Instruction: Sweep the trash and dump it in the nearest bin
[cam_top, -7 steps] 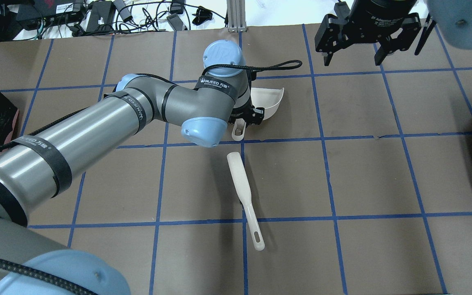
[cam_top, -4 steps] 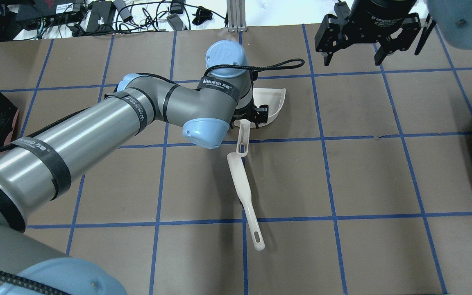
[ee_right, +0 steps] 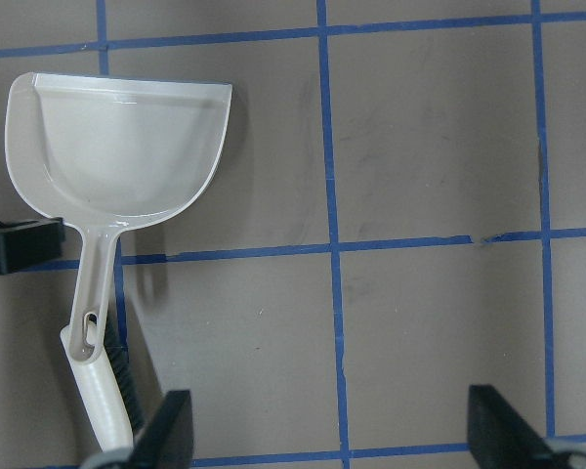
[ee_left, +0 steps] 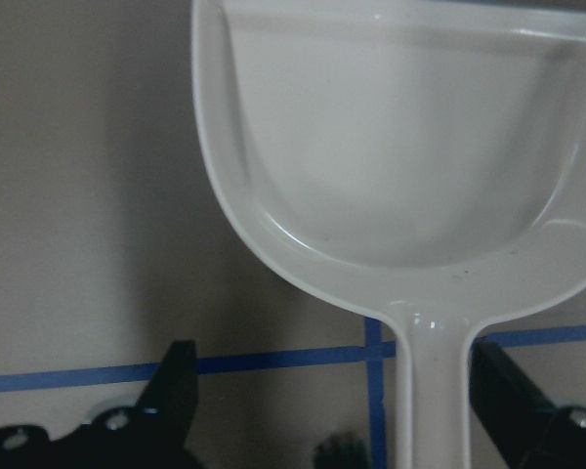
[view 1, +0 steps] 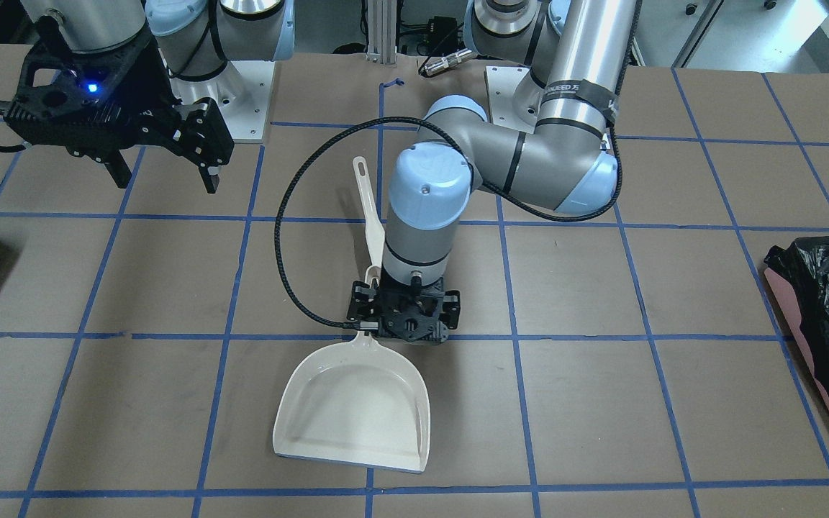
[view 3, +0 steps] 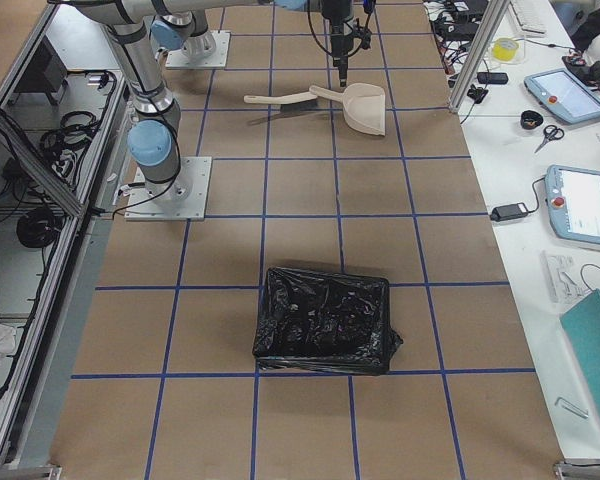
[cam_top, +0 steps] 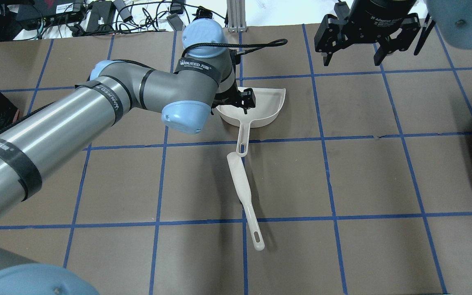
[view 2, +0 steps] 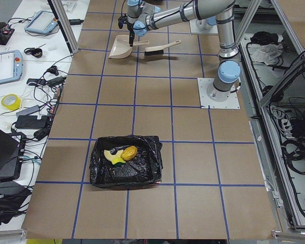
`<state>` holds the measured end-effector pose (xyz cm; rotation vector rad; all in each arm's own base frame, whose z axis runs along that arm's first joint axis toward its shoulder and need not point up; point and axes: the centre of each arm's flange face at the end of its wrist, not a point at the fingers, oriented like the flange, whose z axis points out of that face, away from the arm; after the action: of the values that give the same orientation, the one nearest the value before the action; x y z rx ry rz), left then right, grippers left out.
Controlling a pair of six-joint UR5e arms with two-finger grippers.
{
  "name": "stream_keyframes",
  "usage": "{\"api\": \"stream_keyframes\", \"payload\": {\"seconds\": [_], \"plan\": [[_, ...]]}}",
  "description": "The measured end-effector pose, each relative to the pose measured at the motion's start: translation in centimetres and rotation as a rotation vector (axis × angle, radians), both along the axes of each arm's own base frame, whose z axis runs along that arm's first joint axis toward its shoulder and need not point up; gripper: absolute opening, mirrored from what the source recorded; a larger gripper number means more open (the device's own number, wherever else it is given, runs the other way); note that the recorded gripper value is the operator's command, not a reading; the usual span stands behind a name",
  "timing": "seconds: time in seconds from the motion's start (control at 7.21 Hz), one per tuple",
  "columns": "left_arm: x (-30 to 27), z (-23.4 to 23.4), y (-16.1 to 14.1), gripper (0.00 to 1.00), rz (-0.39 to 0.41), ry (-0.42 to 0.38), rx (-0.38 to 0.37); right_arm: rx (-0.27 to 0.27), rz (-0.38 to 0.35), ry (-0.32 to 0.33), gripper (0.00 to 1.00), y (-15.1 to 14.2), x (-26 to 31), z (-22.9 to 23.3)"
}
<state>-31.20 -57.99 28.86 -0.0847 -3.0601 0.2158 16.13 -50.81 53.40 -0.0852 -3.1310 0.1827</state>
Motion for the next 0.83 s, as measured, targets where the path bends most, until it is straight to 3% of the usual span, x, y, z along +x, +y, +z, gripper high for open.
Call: {"api": "stream_keyframes", "payload": {"seconds": [0.42,0.83], "plan": [[11.7,7.9,-3.8,1.00,0.001,-0.028,-0.002,0.000,0.000,-0.003,1.00,0.0,0.0,0.0],[21.4,15.1,-2.6,1.00,0.032,-0.043,0.037,0.000,0.001,-0.005,1.00,0.0,0.0,0.0]]}}
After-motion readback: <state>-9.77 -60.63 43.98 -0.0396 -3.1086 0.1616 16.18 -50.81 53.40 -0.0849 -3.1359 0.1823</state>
